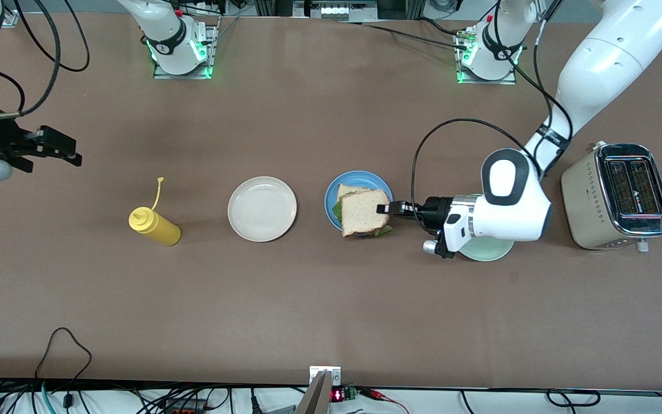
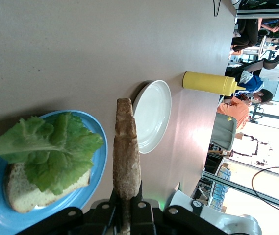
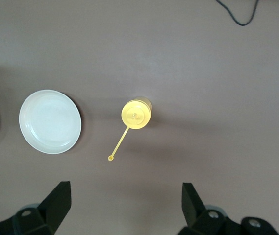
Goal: Make sandwich in blue plate with both arms
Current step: 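Lay the toast on the lettuce and open the left gripper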
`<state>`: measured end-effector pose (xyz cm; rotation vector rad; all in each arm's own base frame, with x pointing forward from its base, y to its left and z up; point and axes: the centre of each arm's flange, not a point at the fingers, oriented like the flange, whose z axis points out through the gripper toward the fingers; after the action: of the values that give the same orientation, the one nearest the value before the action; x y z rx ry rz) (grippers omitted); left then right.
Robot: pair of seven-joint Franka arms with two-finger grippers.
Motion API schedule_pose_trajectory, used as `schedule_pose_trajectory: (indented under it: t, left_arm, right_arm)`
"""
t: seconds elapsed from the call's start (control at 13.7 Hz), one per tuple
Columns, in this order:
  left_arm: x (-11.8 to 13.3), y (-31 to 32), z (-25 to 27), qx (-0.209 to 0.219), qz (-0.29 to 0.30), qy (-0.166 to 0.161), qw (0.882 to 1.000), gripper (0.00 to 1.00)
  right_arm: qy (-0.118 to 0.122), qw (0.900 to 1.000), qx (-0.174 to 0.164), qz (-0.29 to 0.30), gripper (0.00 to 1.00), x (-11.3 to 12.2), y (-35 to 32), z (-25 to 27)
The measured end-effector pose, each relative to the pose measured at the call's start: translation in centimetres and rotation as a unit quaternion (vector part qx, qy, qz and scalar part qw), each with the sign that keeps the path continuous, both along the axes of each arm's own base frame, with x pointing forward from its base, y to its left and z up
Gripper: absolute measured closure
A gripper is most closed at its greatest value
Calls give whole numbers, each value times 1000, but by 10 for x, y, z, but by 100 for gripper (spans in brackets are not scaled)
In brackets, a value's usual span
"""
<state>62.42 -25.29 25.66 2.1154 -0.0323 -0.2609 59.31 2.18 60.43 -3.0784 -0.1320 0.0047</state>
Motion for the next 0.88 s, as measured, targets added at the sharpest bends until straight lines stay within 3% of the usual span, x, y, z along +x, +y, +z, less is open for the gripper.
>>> schedule_pose_trajectory:
  t: [0.51,0.73,0.88]
  left_arm:
    - [-24,0,-66,-20,-10,13,1000,91]
    - [-26,9,-79,-28,-13,13,999,67]
    - [-32,23,-86,-38,-21,24,999,44]
  right_arm:
    - [-22,1000,-11,-19,0,-34,1,6]
    - [-23,999,-11,-21,0,-34,0,5]
    - [-26,999,-11,-22,0,-34,-1,6]
